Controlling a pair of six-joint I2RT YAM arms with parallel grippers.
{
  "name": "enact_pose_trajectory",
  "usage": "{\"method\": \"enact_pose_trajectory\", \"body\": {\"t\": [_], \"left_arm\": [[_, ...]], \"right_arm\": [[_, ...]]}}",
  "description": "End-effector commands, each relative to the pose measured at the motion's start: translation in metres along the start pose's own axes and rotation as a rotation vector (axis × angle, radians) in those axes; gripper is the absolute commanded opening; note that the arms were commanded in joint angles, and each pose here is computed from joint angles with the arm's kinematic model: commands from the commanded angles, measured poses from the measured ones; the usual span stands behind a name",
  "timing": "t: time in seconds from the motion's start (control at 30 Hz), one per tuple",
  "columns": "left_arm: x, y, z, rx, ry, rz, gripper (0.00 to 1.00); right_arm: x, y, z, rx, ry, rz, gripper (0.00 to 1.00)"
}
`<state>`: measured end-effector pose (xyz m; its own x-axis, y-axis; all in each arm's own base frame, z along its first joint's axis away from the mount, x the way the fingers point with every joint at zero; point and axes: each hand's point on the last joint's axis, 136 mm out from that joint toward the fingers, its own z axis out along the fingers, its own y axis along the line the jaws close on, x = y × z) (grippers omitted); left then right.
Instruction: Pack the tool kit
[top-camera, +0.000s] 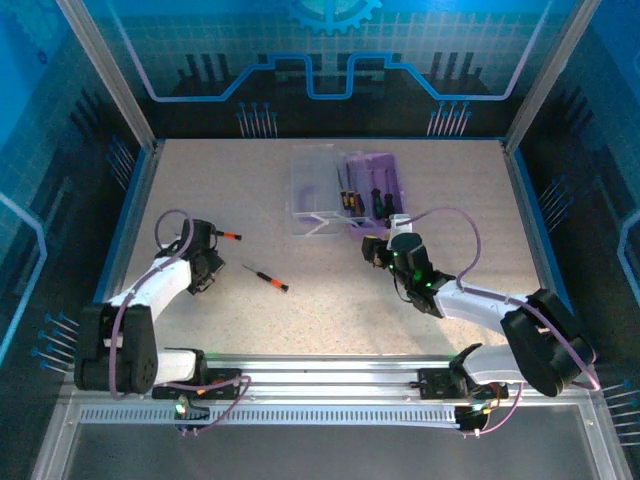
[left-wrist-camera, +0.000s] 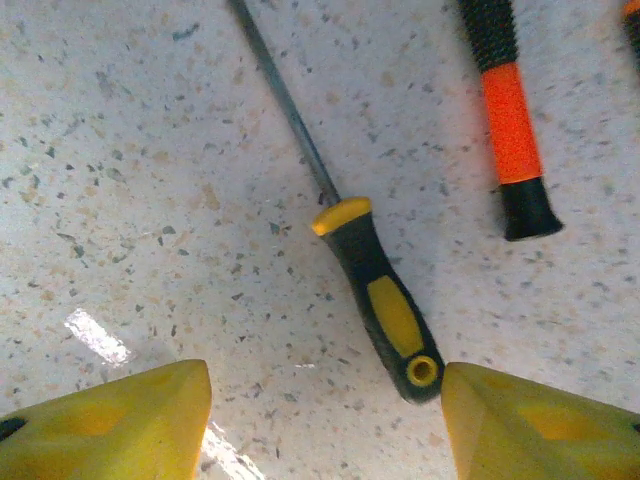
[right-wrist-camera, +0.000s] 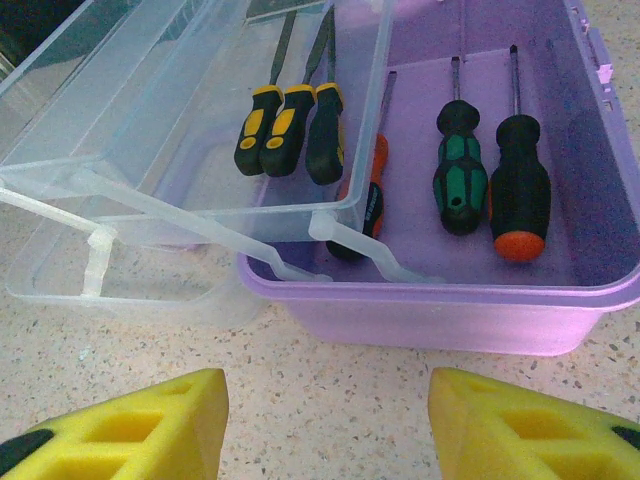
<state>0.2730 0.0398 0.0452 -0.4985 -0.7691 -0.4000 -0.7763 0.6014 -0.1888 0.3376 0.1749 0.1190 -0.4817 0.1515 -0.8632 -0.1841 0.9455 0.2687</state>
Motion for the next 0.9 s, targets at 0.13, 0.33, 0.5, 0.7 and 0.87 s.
{"method": "enact_pose_trajectory", "body": {"t": [0.13,0.33,0.5,0.7,0.87], "left_arm": [[-0.003,-0.009,-0.004,0.025,0.031,-0.024,0.64],[0.005,-0.012,0.016,-0.033,0.094,-0.061,0.64],[0.013,-0.003,0.026,-0.061,0.100,-0.097,0.60],[0.018,0.004,0.027,-0.062,0.100,-0.083,0.51],[0.023,0.017,0.022,-0.101,0.105,-0.073,0.49]], "right_arm": [[-0.006,0.004,-0.002,-0.012,-0.012,0.014,0.56],[-0.007,0.002,-0.004,-0.005,-0.017,0.008,0.56],[-0.011,0.001,-0.007,-0.003,-0.029,0.005,0.56],[-0.013,0.001,-0.010,-0.006,-0.034,0.009,0.56],[-0.014,0.002,-0.012,-0.012,-0.035,0.013,0.56]]}}
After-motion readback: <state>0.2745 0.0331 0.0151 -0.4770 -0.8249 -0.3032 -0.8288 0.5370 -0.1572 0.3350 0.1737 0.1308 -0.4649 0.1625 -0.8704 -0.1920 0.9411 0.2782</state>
